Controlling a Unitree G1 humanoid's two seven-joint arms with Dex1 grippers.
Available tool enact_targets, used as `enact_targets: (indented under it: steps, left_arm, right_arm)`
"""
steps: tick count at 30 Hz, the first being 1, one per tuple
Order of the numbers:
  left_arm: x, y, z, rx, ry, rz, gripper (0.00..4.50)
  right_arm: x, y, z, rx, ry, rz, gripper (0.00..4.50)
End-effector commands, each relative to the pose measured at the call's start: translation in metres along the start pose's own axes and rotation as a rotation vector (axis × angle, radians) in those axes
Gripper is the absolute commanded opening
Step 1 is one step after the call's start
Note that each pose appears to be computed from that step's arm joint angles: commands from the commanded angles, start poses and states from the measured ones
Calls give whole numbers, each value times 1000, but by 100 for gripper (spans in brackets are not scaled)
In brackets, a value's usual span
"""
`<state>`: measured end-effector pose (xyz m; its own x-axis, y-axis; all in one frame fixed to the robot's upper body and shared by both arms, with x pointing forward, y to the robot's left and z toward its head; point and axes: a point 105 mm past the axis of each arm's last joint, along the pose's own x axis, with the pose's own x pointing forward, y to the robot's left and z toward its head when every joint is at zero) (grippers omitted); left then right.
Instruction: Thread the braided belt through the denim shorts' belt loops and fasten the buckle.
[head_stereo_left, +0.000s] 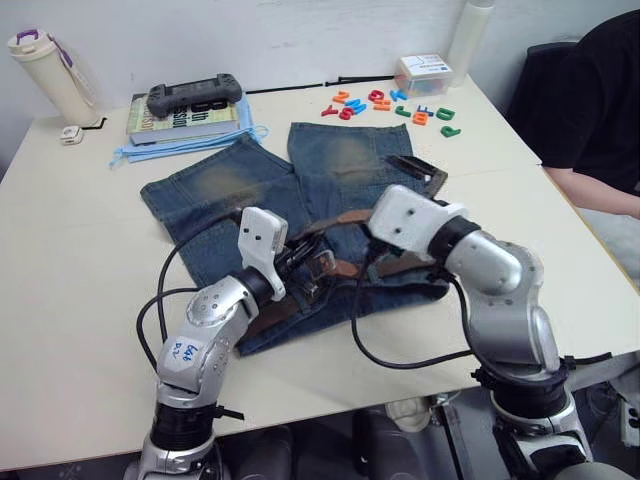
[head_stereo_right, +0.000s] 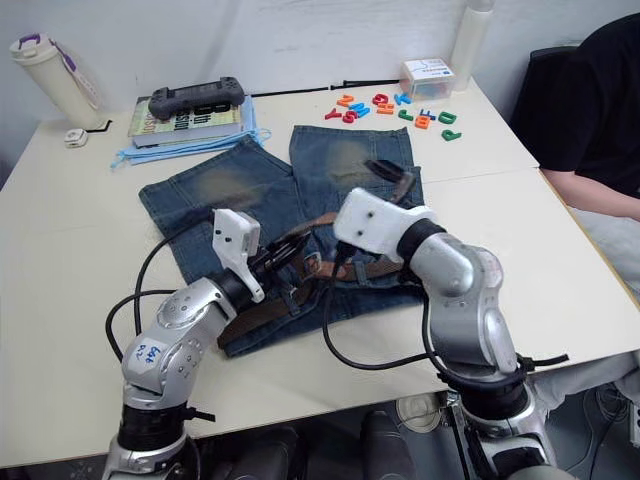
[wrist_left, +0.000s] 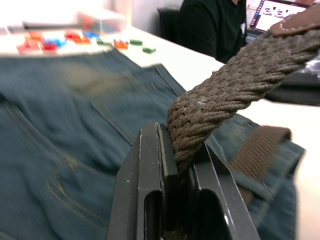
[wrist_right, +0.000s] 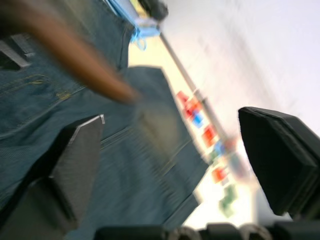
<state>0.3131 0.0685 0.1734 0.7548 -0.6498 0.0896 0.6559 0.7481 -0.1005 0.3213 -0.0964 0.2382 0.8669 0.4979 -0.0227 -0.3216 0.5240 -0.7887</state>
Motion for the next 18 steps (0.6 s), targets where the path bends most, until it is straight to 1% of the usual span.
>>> enact_targets:
  steps: [1, 2, 6, 7, 11, 13, 16, 18]
  left_arm:
    - [-2, 1, 10, -83, -47, -8, 0]
    - [-2, 2, 12, -111, -56, -9, 0]
    - [-4, 1, 19, -202, -90, -47, 0]
    - [-4, 1, 21, -221, -99, -52, 0]
    - [-7, 0, 23, -256, -99, -75, 0]
    - [-8, 0, 22, -268, -95, -71, 0]
    - [-8, 0, 21, -269, -88, -69, 0]
    - [-8, 1, 20, -269, -83, -61, 0]
  right_arm:
    - [-12, 13, -18, 223, 75, 68, 441]
    - [-13, 22, -23, 301, 100, 99, 441]
    - [-11, 53, -21, 527, 108, 178, 441]
    - [-10, 61, -24, 565, 128, 192, 441]
    - [-7, 79, -30, 617, 166, 214, 441]
    - [-4, 81, -31, 637, 173, 205, 441]
    - [-2, 83, -32, 616, 171, 208, 441]
    - [-3, 80, -33, 610, 171, 191, 441]
